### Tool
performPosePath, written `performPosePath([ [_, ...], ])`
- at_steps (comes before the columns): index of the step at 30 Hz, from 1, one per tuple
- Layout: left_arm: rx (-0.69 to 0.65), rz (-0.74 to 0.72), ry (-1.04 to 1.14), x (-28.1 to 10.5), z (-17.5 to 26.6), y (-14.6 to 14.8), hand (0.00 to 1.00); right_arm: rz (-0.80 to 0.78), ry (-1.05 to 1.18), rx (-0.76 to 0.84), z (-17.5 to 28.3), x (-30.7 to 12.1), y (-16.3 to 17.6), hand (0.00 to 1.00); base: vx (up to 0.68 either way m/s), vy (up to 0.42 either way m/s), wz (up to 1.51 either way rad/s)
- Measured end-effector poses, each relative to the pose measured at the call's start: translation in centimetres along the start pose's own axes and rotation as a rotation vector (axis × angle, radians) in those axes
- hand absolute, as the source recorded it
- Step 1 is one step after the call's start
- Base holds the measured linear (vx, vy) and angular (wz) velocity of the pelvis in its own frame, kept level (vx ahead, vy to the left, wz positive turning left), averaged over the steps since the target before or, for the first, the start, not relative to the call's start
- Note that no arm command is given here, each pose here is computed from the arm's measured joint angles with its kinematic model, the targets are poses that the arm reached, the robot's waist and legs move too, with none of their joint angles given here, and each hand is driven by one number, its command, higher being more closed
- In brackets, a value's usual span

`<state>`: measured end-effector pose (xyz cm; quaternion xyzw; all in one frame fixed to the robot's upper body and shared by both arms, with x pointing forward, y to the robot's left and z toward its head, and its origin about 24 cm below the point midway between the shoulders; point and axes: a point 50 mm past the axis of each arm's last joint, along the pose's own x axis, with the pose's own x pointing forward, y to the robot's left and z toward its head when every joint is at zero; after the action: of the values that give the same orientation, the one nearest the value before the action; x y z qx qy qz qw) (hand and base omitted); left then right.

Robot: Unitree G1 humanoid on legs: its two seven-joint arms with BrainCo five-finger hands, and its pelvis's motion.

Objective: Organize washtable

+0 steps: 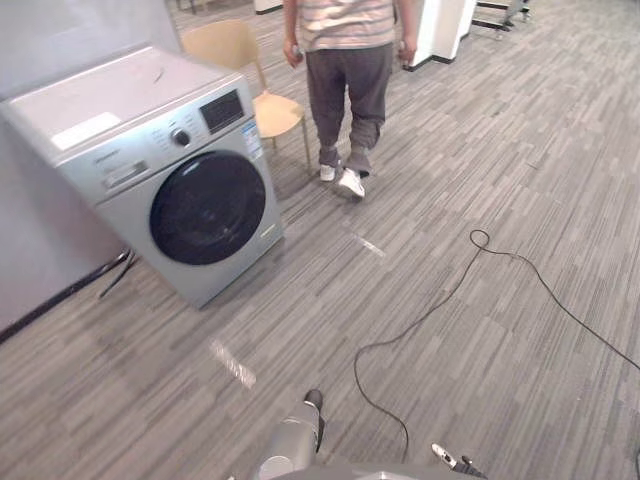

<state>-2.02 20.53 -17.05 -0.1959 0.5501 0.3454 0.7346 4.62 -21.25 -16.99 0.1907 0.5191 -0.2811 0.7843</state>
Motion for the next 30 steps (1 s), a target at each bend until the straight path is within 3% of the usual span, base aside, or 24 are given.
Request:
performPosePath([
  [3,-0.019,0.005,-0.044,0.4,1.7,-0.1,0.0,0.03,-0.017,0.03,0.5,0.1,0.8,0.0,0.61,-0.072,-0.94],
  [7,0.067,-0.046,-0.108,0.9,4.5,-1.5,0.0,0.008,0.004,0.027,-0.2,0.0,-0.1,0.0,0.17,0.026,-0.63],
  [11,0.055,-0.133,-0.195,1.1,7.8,-5.1,0.0,-0.03,0.012,0.077,-0.9,-0.4,-1.2,0.0,-0.2,0.092,-0.35],
  [17,0.012,-0.197,-0.125,0.8,5.4,-7.5,0.0,-0.125,0.07,0.157,-3.2,-1.3,-4.1,0.0,0.4,-0.279,-0.12],
  [19,-0.046,-0.17,-0.122,0.8,5.3,-7.0,0.0,-0.116,0.036,0.147,-2.5,-1.3,-4.0,0.0,0.44,-0.503,-0.44],
  [22,-0.001,-0.146,-0.125,0.9,5.1,-5.2,0.0,-0.046,-0.022,0.086,0.0,-0.4,-1.9,0.0,0.19,-0.325,-0.9],
  [27,0.073,-0.094,-0.081,0.7,3.2,-2.0,0.0,0.14,-0.125,-0.065,4.2,0.5,4.5,0.0,-0.18,-0.137,-1.29],
  [30,0.106,-0.077,0.003,0.2,0.4,-1.2,0.0,0.168,-0.165,-0.154,5.0,0.5,4.9,0.0,-0.08,0.105,-1.22],
])
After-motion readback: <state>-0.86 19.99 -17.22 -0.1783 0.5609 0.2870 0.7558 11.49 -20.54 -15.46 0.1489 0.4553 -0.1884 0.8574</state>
